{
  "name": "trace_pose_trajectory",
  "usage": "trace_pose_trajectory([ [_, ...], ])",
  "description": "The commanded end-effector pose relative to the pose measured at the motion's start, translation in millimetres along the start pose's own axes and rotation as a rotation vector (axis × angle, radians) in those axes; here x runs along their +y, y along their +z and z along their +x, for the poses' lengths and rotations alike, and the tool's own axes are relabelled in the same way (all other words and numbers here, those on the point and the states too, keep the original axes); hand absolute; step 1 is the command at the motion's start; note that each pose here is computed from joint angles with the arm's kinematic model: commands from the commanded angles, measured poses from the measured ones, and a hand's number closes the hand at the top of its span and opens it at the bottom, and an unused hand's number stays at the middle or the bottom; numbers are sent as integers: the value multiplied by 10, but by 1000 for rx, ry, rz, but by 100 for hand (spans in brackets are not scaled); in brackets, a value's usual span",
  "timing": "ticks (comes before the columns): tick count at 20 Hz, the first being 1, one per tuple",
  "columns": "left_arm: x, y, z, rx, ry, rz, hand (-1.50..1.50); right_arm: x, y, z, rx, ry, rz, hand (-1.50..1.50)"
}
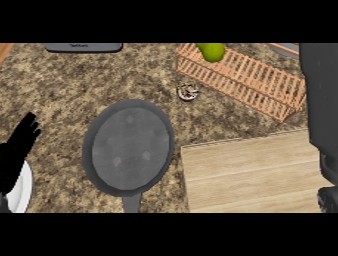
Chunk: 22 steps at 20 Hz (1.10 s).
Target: Pick the pear from the tray and place it in the tiered shelf
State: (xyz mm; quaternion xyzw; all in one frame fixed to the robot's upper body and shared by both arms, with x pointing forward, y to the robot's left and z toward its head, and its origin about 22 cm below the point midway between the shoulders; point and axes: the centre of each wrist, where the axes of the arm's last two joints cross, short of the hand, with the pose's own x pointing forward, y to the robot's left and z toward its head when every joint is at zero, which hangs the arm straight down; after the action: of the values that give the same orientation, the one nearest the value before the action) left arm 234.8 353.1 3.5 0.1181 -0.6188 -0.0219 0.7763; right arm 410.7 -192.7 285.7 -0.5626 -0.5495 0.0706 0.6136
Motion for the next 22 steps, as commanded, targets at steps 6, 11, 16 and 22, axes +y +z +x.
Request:
trace_pose_trajectory([
  [6,-16,-23,39,6,5,8,0,-461,4,-120,39,-321,36,-150],
  [11,0,-19,-105,19,0,21,0,-877,141,-205,20,-473,-32,-150],
  [16,162,-7,-121,41,6,27,0,-1534,464,-402,-2,-539,-78,-150],
  [22,19,174,-215,36,24,36,0,-2268,658,-912,101,-471,-181,-150],
])
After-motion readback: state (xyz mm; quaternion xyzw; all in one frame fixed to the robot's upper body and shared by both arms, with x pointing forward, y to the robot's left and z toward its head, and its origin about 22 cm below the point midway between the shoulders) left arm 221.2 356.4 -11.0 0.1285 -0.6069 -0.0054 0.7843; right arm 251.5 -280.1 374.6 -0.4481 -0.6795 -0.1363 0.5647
